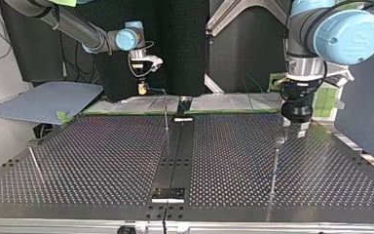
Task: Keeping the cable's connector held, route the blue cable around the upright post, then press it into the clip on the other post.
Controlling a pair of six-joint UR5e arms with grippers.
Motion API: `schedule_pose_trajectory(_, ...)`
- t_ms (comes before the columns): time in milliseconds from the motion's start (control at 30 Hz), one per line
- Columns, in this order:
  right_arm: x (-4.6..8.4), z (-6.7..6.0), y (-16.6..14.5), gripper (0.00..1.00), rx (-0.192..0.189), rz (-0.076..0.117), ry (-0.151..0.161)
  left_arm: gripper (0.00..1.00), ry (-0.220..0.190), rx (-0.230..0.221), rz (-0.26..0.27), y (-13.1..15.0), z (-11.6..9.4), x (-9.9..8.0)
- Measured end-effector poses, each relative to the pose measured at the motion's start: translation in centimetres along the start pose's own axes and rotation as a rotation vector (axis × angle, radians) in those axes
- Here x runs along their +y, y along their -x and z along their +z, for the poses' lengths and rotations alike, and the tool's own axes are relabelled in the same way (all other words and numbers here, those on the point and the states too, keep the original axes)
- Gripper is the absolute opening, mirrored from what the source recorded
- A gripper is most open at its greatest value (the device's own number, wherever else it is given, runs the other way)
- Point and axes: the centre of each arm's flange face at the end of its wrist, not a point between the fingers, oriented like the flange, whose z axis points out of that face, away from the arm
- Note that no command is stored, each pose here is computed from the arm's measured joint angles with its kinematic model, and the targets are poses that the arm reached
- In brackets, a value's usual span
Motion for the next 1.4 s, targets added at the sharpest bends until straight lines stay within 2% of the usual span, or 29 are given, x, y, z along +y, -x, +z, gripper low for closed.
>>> schedule_pose_trajectory(133,-0.01,0.01,-0.03,0.0,0.0,0.0,-0.001,1.0,0.009,0.027,0.048,-0.27,-0.25,0.12)
schedule_pose_trajectory(433,0.06,0.11,-0.05,0.0,0.001,0.003,-0.002,1.0,0.01,0.034,0.124,-0.38,-0.26,0.15)
schedule_pose_trajectory(600,0.08,0.12,-0.04,0.0,0.0,0.003,-0.002,1.0,0.013,0.034,0.123,-0.38,-0.28,0.15)
schedule_pose_trajectory(833,0.08,0.13,-0.07,0.0,0.0,0.003,-0.002,1.0,0.053,0.023,0.129,-0.28,-0.4,0.41)
schedule_pose_trajectory(1400,0.09,0.18,-0.1,0.0,0.003,0.007,-0.002,1.0,0.06,0.019,0.125,-0.21,-0.52,0.39)
